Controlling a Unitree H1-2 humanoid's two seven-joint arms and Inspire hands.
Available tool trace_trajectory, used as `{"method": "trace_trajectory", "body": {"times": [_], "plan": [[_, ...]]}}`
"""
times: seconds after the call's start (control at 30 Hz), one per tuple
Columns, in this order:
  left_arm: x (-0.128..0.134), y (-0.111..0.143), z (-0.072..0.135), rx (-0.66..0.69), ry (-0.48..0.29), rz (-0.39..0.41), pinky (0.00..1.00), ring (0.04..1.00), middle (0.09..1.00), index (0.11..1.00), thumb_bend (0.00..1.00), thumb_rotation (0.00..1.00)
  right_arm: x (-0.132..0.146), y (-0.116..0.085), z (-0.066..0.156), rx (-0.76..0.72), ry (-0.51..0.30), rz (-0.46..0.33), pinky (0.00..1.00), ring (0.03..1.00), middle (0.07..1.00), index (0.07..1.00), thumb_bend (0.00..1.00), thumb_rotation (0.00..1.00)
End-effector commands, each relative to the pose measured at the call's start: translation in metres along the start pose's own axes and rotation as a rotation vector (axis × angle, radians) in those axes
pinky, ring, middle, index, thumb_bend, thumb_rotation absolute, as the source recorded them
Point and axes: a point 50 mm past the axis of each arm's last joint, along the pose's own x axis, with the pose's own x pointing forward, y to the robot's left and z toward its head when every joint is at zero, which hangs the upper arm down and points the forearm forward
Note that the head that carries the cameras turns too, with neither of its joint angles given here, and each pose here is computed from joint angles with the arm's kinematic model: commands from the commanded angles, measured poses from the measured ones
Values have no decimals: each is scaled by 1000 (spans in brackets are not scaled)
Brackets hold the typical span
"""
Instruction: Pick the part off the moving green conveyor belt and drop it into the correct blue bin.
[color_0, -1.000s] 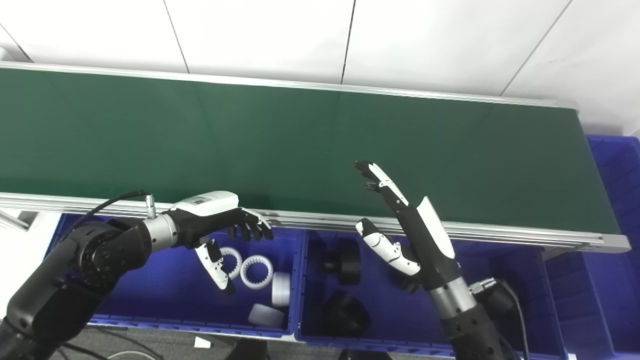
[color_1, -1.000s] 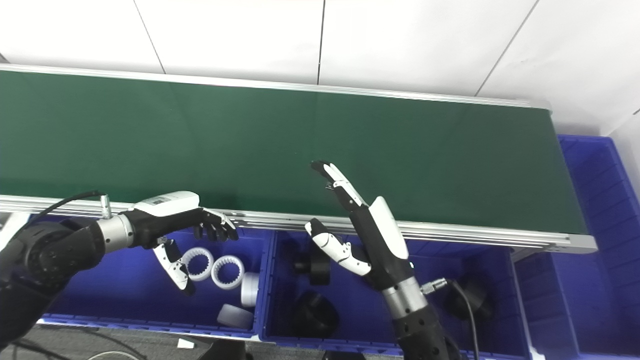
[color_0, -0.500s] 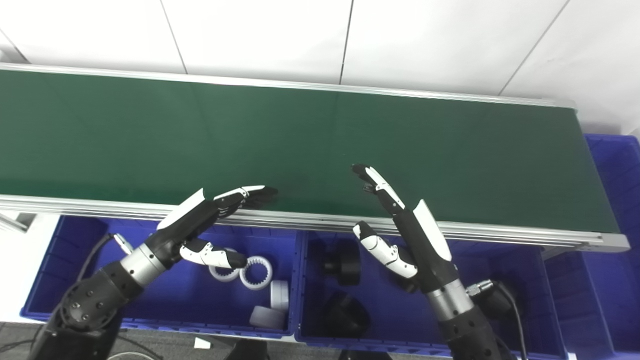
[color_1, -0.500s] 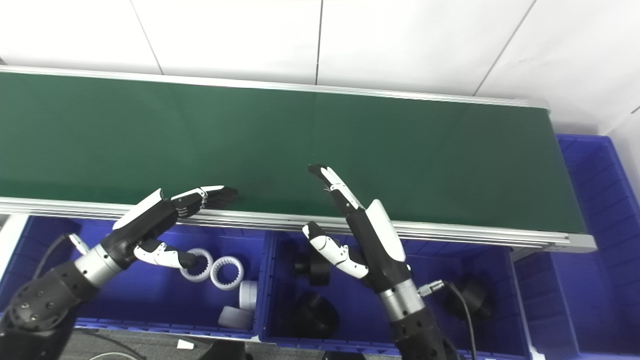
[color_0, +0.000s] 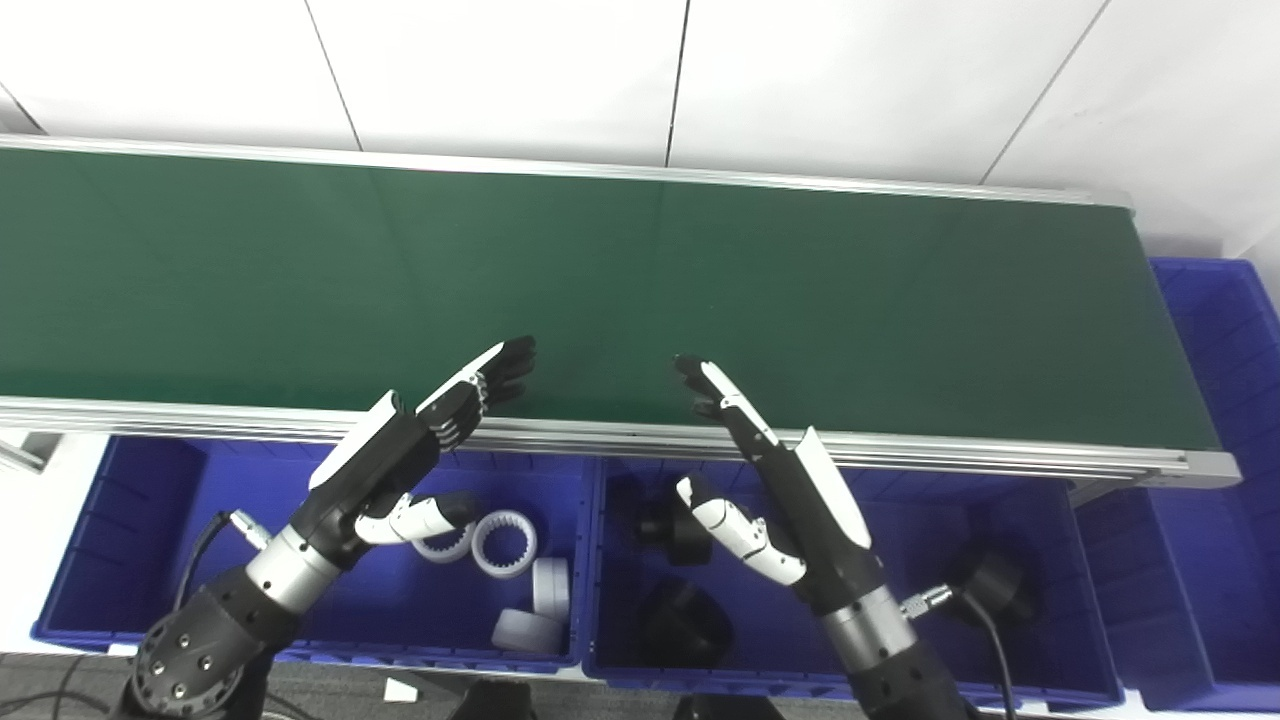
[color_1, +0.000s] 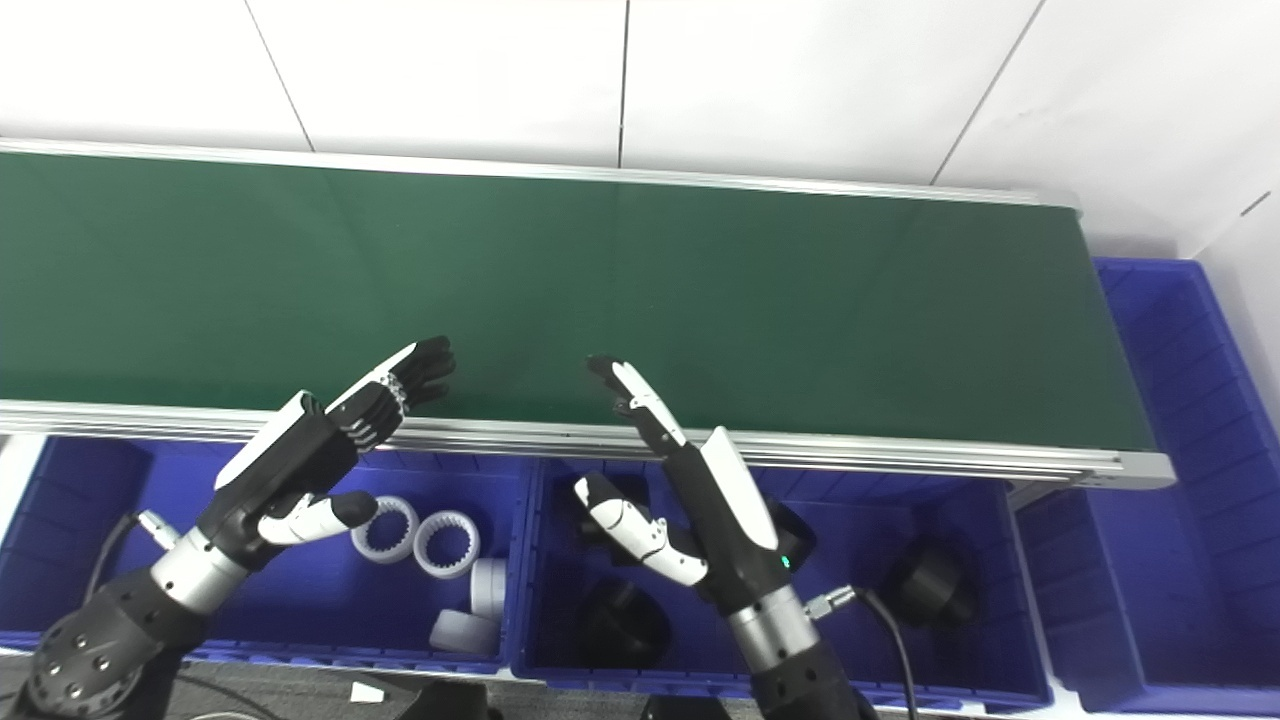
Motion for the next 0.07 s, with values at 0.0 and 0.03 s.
{"method": "trace_trajectory", "body": {"times": [0.0,0.03], "plan": [[-2,2,4,10,-27,-1,957,994,997,973,470,710,-5,3,5,19,-22,-5,882,949,979,949,377,894],[-3,0,4,8,-21,-3,950,992,997,974,466,703,-8,4,4,22,-17,-3,880,945,975,948,369,876]]}}
